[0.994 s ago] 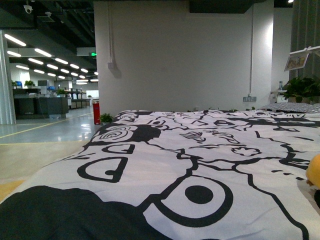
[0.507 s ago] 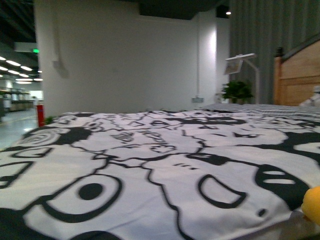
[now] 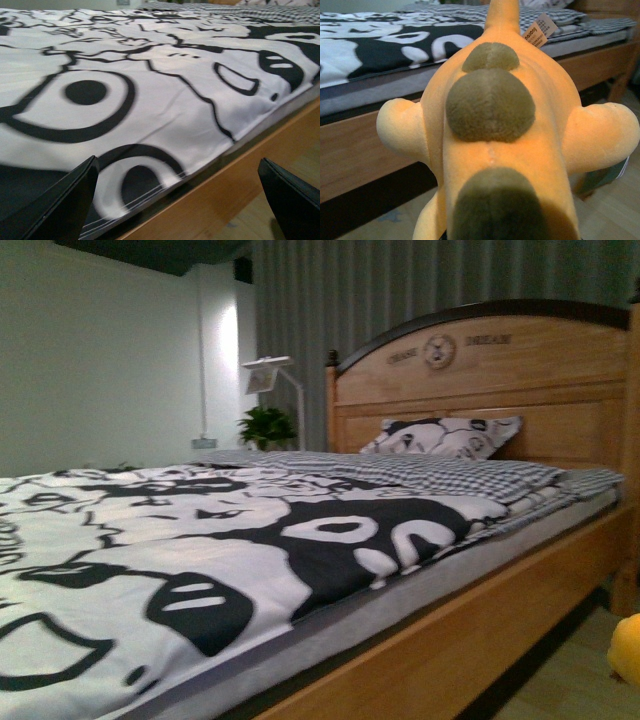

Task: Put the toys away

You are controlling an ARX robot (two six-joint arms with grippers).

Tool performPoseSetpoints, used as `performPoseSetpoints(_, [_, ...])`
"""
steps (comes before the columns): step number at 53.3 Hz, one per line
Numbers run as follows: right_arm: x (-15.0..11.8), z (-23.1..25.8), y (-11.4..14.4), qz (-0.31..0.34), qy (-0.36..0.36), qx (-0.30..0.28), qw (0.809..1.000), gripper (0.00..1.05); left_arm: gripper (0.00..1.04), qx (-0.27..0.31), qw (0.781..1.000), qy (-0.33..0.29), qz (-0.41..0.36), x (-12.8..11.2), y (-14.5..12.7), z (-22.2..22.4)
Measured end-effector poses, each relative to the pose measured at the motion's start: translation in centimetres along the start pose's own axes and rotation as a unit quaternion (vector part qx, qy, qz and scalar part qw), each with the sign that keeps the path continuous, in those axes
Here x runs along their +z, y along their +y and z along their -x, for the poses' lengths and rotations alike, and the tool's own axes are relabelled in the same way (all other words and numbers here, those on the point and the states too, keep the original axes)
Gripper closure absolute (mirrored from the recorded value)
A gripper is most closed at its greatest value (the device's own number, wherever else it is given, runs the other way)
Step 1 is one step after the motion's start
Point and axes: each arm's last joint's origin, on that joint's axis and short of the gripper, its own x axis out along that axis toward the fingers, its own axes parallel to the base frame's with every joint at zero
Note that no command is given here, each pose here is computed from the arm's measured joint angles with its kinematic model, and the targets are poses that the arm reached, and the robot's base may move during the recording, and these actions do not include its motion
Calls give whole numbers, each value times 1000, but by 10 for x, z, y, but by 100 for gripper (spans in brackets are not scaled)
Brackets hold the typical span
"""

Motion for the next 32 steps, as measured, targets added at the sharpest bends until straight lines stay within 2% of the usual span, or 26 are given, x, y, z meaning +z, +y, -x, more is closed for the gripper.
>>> performPoseSetpoints(32, [0,0,0,0,0,0,1000,98,6,0,1000,0,0,0,0,0])
